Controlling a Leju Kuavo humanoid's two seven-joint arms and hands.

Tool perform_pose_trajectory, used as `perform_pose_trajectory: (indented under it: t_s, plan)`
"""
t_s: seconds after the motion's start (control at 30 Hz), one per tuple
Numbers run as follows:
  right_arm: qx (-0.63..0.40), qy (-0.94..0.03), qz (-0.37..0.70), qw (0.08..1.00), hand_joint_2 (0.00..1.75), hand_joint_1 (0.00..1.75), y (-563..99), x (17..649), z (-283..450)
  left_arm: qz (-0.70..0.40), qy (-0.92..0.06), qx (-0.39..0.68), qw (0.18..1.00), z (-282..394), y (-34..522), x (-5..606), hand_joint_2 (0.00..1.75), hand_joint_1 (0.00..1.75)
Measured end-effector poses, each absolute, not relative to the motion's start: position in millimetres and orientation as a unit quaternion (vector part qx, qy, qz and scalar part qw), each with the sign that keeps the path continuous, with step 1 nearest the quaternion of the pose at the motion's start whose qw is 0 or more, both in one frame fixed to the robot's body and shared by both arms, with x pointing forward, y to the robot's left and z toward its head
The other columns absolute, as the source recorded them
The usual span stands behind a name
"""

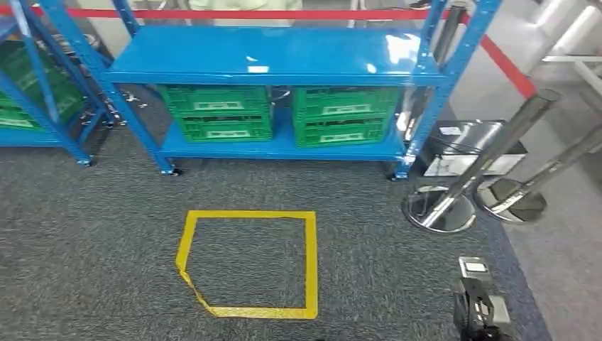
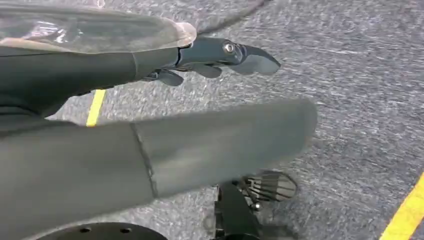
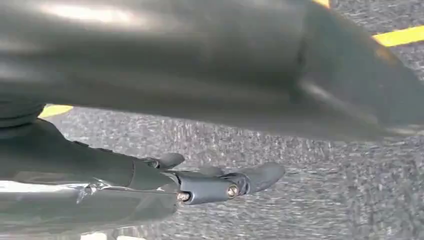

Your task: Take the parts from the cabinet and place them on the table.

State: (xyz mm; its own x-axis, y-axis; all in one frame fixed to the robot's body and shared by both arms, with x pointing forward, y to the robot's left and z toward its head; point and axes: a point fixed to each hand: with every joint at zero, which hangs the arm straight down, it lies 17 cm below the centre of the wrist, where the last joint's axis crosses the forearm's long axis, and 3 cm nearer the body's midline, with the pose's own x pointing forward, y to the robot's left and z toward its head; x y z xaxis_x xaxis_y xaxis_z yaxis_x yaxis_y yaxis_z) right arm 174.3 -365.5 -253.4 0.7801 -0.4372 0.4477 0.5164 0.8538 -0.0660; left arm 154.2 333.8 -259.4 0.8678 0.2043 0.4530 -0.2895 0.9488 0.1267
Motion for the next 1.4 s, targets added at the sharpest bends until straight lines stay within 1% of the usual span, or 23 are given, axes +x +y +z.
perform_pose_trajectory:
  t_s: [0.43,0.6,0.8,0.83,0.93,0.97,1.13,1.27,1.4]
  plan:
    - [-0.095,-0.216,-0.261,0.936,0.00,0.00,-367.1,174.2,-253.1,0.127,-0.226,0.094,0.961,-258.1,331.8,160.1,1.75,0.00]
    - [-0.095,-0.215,-0.261,0.936,0.00,0.00,-367.0,173.5,-253.3,0.127,-0.219,0.094,0.963,-260.0,331.6,153.7,1.75,0.00]
    - [-0.094,-0.218,-0.261,0.936,0.00,0.00,-366.9,175.9,-252.5,0.128,-0.231,0.096,0.960,-257.4,334.3,160.3,1.75,0.00]
    - [-0.094,-0.219,-0.261,0.935,0.00,0.00,-367.0,175.6,-252.5,0.128,-0.233,0.095,0.959,-257.1,333.9,161.2,0.00,0.00]
    - [-0.095,-0.224,-0.261,0.934,0.00,0.00,-367.9,175.4,-251.9,0.128,-0.240,0.094,0.958,-255.7,331.3,165.1,0.00,0.00]
    - [-0.090,-0.225,-0.261,0.934,0.00,0.00,-366.4,178.3,-251.4,0.128,-0.239,0.094,0.958,-256.1,331.5,163.5,1.75,0.00]
    - [-0.071,-0.202,-0.257,0.943,0.00,0.00,-357.3,175.0,-254.8,0.129,-0.233,0.093,0.959,-257.7,331.6,158.7,1.75,0.00]
    - [-0.067,-0.201,-0.254,0.944,0.00,0.00,-355.1,181.5,-253.5,0.130,-0.228,0.092,0.961,-258.2,331.2,158.9,1.75,0.00]
    - [-0.065,-0.196,-0.251,0.946,0.00,0.00,-352.9,179.5,-254.4,0.131,-0.203,0.092,0.966,-262.0,331.9,151.0,1.75,0.00]
